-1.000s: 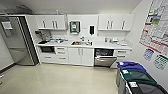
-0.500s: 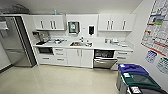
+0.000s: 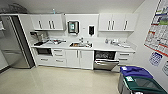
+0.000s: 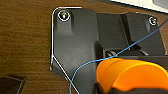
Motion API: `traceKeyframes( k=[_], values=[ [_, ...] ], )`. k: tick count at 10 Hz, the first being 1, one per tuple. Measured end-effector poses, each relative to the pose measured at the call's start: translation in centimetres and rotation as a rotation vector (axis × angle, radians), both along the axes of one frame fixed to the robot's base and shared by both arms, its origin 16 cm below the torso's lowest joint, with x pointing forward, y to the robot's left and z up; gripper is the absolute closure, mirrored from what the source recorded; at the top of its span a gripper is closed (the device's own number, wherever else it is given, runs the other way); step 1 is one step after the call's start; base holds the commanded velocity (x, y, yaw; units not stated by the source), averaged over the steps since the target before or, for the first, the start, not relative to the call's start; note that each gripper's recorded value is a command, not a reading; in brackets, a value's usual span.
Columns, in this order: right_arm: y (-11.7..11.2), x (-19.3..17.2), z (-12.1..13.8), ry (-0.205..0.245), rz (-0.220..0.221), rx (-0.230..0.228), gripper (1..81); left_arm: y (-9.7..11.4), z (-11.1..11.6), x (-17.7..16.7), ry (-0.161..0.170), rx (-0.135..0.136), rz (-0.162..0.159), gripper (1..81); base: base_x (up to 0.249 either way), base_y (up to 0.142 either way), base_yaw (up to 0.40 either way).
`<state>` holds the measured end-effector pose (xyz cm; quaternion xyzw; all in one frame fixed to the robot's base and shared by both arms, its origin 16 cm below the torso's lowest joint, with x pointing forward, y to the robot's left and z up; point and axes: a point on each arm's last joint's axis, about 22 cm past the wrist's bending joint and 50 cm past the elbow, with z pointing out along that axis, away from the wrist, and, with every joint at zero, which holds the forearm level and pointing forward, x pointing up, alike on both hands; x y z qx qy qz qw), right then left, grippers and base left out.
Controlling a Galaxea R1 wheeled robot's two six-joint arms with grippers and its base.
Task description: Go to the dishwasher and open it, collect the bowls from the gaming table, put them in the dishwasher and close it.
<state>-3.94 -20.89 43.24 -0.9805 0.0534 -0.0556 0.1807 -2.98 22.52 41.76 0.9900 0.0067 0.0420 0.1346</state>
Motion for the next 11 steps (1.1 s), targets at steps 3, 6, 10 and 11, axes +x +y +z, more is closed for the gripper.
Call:
traceKeyframes(
  k=[3, 6, 10, 11],
  values=[
    [-0.07, 0.04, 0.0, 0.0, 0.0, -0.001, 81.1, -0.03, 0.0, 0.05, -0.001, 0.0, -0.001, 81.1, 0.178, 0.0, 0.0],
    [0.0, 0.65, 0.0, -0.006, -0.001, 0.0, 81.1, -0.02, 0.01, 0.21, -0.002, 0.0, -0.001, 81.1, 0.139, 0.0, 0.0],
    [-0.05, 0.57, -0.01, -0.007, -0.001, -0.001, 81.1, -0.03, 0.0, 0.07, 0.0, 0.0, -0.002, 81.1, 0.126, 0.0, 0.0],
    [-0.05, 0.42, -0.01, -0.004, 0.0, -0.001, 81.1, -0.07, 0.01, 0.09, -0.002, -0.001, 0.0, 81.1, 0.126, 0.0, 0.0]
  ],
)
